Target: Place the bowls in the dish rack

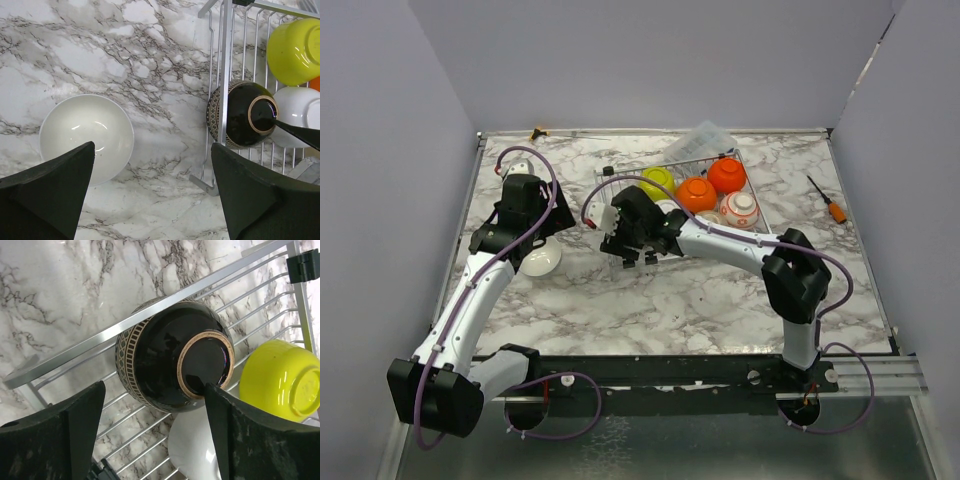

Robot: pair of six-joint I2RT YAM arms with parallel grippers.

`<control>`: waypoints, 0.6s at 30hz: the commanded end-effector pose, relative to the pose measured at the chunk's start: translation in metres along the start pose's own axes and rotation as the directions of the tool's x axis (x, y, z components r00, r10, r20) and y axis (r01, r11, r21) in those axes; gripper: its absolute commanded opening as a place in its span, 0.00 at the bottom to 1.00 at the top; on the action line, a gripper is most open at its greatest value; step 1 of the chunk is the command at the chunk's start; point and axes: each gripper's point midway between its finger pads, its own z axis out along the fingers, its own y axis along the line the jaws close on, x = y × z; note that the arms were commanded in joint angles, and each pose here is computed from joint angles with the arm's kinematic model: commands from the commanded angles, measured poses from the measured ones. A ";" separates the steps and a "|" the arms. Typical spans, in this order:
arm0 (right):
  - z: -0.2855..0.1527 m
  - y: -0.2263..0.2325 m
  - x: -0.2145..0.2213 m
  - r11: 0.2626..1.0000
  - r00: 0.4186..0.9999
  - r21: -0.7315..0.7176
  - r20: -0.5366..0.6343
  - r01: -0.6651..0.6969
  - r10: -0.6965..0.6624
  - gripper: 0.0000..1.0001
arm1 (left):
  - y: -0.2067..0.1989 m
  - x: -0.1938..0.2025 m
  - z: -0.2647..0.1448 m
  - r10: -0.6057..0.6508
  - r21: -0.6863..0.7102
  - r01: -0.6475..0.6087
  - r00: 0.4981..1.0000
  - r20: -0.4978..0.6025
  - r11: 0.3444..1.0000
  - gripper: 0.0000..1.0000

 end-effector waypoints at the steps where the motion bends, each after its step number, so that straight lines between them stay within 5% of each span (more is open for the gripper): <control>1: -0.017 0.017 0.003 0.995 0.998 -0.078 -0.011 -0.066 0.066 0.83 | -0.001 0.005 0.003 -0.011 0.014 0.011 1.000 -0.018 1.000 0.99; 9: -0.033 -0.034 -0.028 0.948 0.956 0.148 0.119 -0.283 0.267 0.74 | 0.000 0.008 0.005 -0.023 0.007 0.023 1.000 -0.020 1.000 0.99; 18: -0.009 -0.079 -0.025 0.746 0.795 0.277 0.220 -0.606 0.565 0.68 | 0.020 0.023 0.013 -0.075 -0.090 0.073 0.997 -0.019 0.993 0.99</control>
